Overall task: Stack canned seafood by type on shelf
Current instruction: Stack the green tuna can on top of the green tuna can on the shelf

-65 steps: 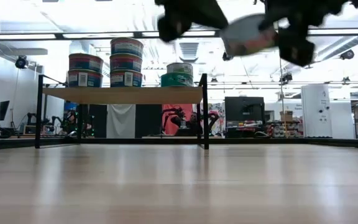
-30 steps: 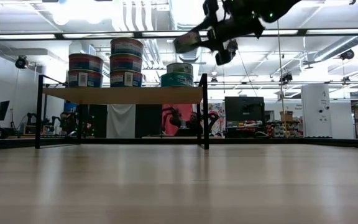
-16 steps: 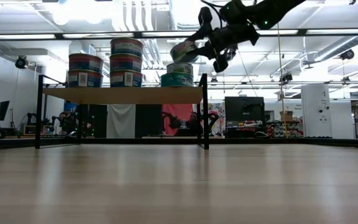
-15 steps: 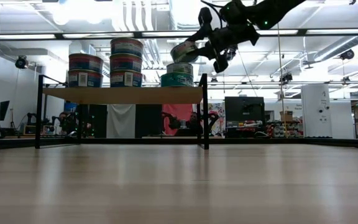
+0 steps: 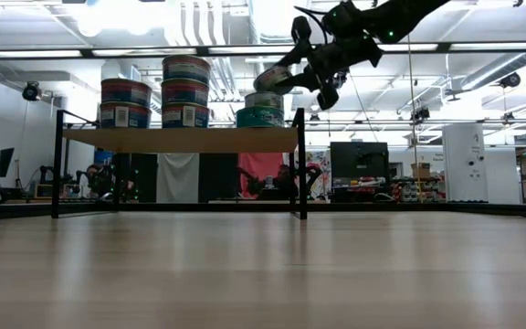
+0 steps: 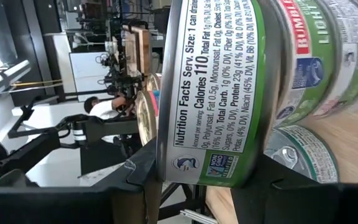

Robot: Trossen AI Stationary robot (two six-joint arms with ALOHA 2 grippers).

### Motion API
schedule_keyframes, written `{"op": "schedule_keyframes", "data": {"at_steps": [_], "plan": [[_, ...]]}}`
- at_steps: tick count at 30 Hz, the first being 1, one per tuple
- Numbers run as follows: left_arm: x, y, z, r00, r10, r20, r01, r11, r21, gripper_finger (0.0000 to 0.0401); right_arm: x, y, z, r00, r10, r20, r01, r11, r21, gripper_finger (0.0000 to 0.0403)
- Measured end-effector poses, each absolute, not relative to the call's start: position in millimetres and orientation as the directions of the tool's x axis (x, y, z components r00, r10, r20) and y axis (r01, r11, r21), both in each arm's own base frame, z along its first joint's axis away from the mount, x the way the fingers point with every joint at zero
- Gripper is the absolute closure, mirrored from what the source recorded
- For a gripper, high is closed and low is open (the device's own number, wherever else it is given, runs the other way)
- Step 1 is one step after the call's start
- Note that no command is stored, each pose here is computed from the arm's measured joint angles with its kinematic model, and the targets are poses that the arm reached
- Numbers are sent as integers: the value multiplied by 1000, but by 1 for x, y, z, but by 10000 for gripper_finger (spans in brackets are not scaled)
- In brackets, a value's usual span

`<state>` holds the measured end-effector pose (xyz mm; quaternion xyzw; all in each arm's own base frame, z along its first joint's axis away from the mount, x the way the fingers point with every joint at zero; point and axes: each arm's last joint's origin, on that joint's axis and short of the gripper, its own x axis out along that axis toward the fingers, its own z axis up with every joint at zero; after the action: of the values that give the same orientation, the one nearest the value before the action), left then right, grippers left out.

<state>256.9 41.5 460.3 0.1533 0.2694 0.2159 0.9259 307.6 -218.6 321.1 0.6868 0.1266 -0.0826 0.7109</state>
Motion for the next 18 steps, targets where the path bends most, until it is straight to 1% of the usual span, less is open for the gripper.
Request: {"op": "schedule_keyframes", "data": {"at_steps": [2,6,9,13,18], "plan": [[257,43,460,759,486,-433,-320,858,402,401,307,-218,320,952,55,-302,300,42,953,262],[256,46,460,753,496,-432,-332,854,401,401,307,-218,320,950,53,-307,304,52,951,212],[256,47,461,752,499,-431,-336,853,400,401,307,-218,320,950,53,-307,304,59,951,192],[261,48,457,746,498,-442,-332,853,402,401,307,-218,320,950,53,-307,304,65,951,187],[270,49,450,734,497,-463,-320,854,409,401,308,-218,320,952,53,-302,297,90,951,191]]}}
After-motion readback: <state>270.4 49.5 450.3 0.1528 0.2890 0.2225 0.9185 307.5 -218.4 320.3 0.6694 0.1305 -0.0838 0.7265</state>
